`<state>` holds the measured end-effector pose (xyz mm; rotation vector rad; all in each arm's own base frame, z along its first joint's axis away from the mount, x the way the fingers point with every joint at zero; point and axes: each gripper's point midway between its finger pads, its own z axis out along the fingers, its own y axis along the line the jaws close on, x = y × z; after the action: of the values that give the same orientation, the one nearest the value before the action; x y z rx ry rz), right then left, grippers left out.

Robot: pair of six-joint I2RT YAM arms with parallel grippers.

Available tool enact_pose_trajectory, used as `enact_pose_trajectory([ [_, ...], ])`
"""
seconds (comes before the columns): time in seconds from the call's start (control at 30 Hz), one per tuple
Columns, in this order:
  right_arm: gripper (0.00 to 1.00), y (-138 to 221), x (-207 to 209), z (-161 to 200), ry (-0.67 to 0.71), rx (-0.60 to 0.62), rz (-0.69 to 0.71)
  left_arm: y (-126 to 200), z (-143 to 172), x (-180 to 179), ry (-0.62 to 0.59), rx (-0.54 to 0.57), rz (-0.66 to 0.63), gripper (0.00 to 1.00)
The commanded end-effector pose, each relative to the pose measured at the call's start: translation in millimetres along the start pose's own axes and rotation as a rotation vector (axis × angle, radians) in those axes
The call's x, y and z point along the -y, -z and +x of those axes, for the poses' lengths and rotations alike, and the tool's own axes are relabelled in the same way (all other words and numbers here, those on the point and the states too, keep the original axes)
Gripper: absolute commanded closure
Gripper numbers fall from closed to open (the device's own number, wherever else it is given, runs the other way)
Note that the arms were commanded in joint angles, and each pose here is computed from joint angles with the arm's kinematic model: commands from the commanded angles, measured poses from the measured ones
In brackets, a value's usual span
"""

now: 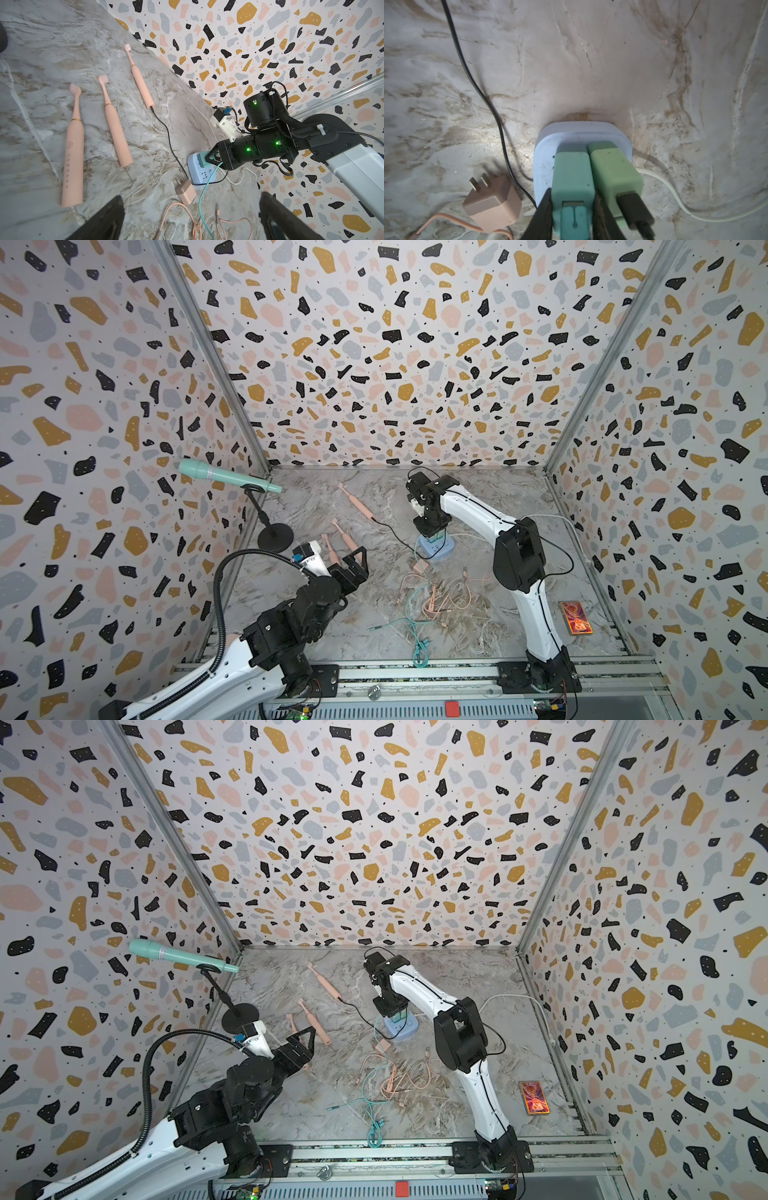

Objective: Charge the electric toothbrush
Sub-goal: Insert the plug into the socket.

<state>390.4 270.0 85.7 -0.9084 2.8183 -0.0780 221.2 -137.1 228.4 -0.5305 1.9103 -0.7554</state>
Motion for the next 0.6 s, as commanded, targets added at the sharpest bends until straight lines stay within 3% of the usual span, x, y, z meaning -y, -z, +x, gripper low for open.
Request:
enact_pose_trajectory([
  [0.0, 1.00, -31, -1, 24, 0.020, -0.122, -0.014, 3, -10, 18, 0.028, 0.013, 0.044, 0.01],
  [0.13, 1.00, -28, -6, 22, 0.029, -0.114, -0.023, 2, -9, 20, 0.027, 0.005, 0.046, 0.01],
  [0.27, 0.97, -2, -13, 9, 0.046, -0.043, 0.005, 1, -8, 19, 0.025, 0.001, 0.044, 0.00],
  [0.37, 0.69, 18, -10, 3, 0.038, 0.007, 0.047, 0, -6, 21, 0.024, -0.005, 0.045, 0.01],
  [0.5, 0.40, 42, -5, -5, 0.032, 0.070, 0.086, -4, -3, 23, 0.014, -0.019, 0.043, 0.01],
  [0.57, 0.30, 52, -1, -8, 0.023, 0.099, 0.098, -5, -2, 25, 0.011, -0.023, 0.045, 0.00],
])
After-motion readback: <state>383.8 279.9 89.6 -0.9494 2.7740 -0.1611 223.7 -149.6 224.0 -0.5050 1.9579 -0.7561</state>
